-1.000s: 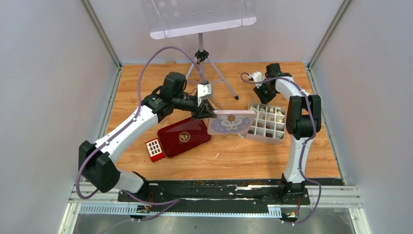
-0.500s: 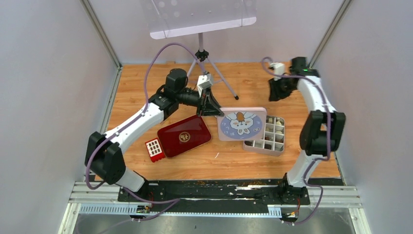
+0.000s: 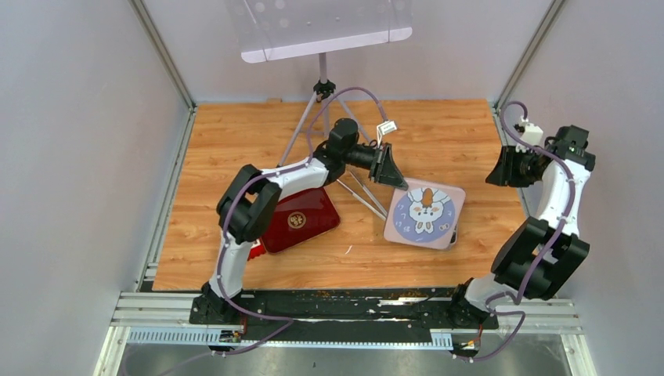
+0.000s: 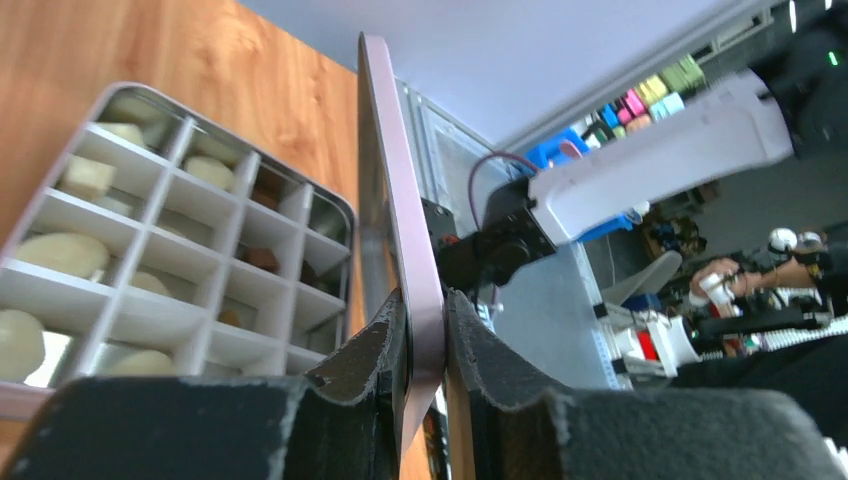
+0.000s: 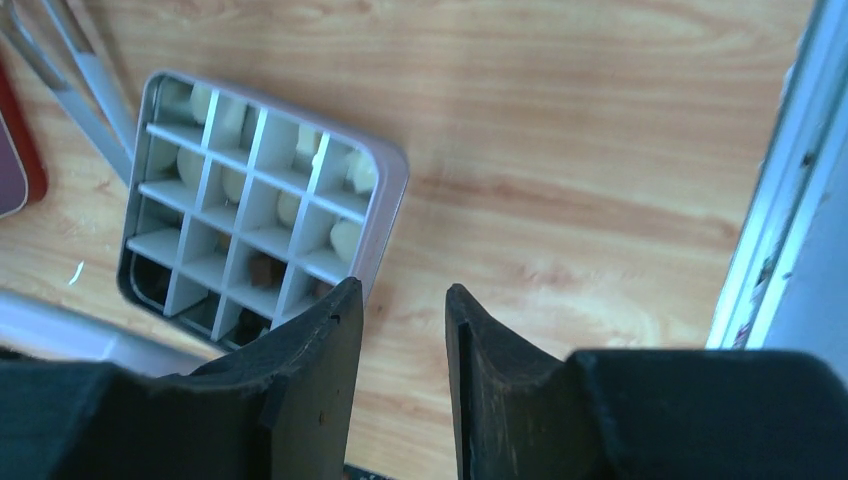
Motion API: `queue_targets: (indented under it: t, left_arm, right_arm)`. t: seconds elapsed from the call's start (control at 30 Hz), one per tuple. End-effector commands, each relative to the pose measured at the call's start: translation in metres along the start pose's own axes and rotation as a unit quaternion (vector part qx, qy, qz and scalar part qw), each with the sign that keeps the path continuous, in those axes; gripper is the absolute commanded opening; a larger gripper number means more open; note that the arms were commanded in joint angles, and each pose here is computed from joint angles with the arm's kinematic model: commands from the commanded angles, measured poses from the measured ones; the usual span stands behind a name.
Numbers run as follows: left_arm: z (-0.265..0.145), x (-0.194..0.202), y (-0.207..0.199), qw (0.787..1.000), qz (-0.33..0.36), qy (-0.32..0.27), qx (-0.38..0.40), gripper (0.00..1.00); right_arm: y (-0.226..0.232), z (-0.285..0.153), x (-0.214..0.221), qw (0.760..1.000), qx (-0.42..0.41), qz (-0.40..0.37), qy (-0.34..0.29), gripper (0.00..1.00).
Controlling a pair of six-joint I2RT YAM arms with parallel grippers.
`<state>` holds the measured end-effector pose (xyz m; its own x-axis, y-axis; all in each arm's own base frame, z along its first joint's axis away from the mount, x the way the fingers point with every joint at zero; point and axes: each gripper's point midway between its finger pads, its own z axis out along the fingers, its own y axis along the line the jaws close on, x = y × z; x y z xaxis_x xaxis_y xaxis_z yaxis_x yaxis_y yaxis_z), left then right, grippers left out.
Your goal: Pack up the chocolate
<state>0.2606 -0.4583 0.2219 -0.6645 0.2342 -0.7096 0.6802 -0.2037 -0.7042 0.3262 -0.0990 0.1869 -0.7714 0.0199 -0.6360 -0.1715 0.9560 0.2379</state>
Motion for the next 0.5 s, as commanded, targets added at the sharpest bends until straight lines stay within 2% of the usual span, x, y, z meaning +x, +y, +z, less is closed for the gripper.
queue_targets:
  t: [0.0, 0.23, 0.47]
  left_arm:
    - [0.012, -0.034, 0.021, 1.0, -0.007, -0.025, -0.01, 0.11]
    - [0.027, -0.03, 0.076, 0.998, -0.045, -0.01, -0.036, 0.14]
    - [0.026, -0.026, 0.115, 0.995, -0.054, -0.029, -0.074, 0.22]
  right_arm:
    - [0.026, -0.02, 0.014, 0.999, -0.017, -0.036, -0.023, 0.37]
    - [0.053, -0.022, 0.051, 0.997, -0.052, -0.053, -0.003, 0.39]
    - [0.07, -0.015, 0.072, 0.993, -0.108, -0.039, 0.023, 0.51]
